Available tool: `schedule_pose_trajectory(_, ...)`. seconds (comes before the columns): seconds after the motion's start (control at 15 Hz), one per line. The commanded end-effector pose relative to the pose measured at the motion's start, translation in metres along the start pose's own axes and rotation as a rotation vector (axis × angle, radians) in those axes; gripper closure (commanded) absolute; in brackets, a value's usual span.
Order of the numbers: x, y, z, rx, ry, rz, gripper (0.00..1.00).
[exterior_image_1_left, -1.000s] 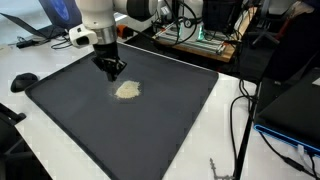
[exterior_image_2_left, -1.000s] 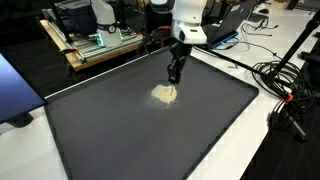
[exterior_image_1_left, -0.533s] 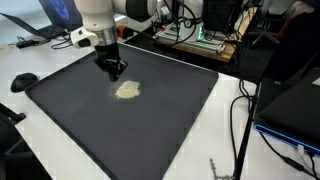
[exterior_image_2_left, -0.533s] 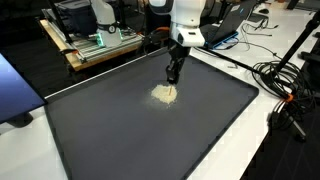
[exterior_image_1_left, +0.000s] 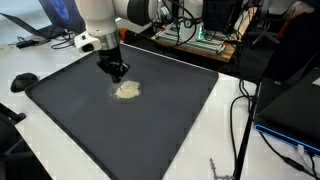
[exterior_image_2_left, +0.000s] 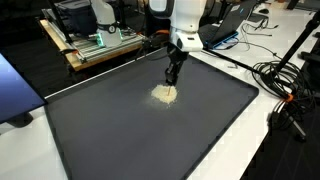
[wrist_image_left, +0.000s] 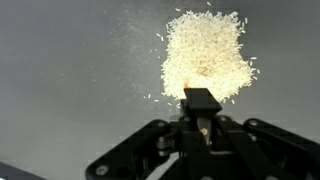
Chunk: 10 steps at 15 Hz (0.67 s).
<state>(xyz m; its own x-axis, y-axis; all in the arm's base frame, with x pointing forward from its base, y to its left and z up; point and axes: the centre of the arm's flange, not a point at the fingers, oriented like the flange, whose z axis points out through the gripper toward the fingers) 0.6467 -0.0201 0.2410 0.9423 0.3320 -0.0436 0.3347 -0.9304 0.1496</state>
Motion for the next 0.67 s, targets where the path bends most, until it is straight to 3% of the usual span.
schedule_pose_trajectory(0.0, 0.002, -0.003, 0.014, 0.023, -0.01, -0.019, 0.97)
schedule_pose_trajectory(0.6, 0.002, -0.007, 0.028, 0.029, -0.021, -0.041, 0.97)
